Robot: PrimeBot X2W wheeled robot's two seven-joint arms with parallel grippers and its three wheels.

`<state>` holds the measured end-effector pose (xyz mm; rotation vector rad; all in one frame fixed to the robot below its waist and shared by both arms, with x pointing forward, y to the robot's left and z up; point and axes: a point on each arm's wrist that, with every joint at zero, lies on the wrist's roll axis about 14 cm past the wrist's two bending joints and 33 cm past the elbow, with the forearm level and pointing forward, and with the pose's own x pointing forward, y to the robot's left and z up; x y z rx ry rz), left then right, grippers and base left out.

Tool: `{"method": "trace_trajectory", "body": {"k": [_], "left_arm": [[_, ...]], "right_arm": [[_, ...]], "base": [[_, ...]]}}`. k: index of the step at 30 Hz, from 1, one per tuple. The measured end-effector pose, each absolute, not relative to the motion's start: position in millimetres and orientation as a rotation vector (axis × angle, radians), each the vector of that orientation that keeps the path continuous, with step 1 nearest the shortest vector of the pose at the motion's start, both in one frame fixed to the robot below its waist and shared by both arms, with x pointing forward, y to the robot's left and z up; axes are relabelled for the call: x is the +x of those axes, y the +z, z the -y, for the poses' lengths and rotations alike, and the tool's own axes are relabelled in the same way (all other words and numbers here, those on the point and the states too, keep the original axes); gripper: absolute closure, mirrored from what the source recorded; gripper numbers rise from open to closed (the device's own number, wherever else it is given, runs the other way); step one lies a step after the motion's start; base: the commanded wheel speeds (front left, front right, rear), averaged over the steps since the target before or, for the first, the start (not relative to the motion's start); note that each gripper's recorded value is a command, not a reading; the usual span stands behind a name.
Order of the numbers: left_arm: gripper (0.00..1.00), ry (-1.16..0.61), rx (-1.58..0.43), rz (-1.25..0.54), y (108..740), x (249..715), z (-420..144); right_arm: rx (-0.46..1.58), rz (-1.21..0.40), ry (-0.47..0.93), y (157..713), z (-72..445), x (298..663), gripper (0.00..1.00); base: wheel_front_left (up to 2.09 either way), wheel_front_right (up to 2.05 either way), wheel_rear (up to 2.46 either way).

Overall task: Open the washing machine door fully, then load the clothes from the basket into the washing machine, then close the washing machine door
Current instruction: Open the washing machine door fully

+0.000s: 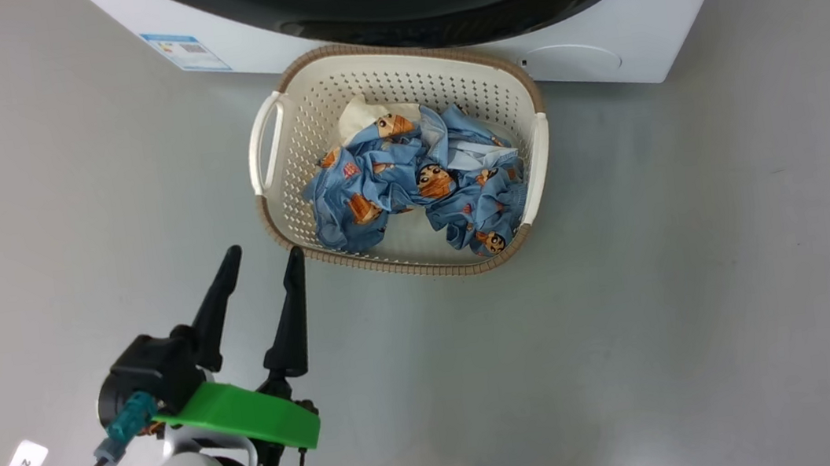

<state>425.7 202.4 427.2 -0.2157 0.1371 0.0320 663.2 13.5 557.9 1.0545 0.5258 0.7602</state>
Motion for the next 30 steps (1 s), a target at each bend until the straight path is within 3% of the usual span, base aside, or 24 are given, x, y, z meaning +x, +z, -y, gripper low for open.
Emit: {"method": "trace_trajectory", "body": {"k": [13, 30], "left_arm": [[0.00, 0.020, -0.223, -0.116, 435.9, 424.9, -198.5], [0.00, 0.051, -0.207, -0.076, 455.3, 394.6, -206.3]], "right_arm": [[0.979, -0.560, 0.786, 556.0, -21.6, 648.4, 1.00], [0.909, -0.669, 0.878, 552.6, -44.6, 574.3, 1.00]], "base": [[0.00, 0.00, 0.00], [0.00, 0.00, 0.00]]}}
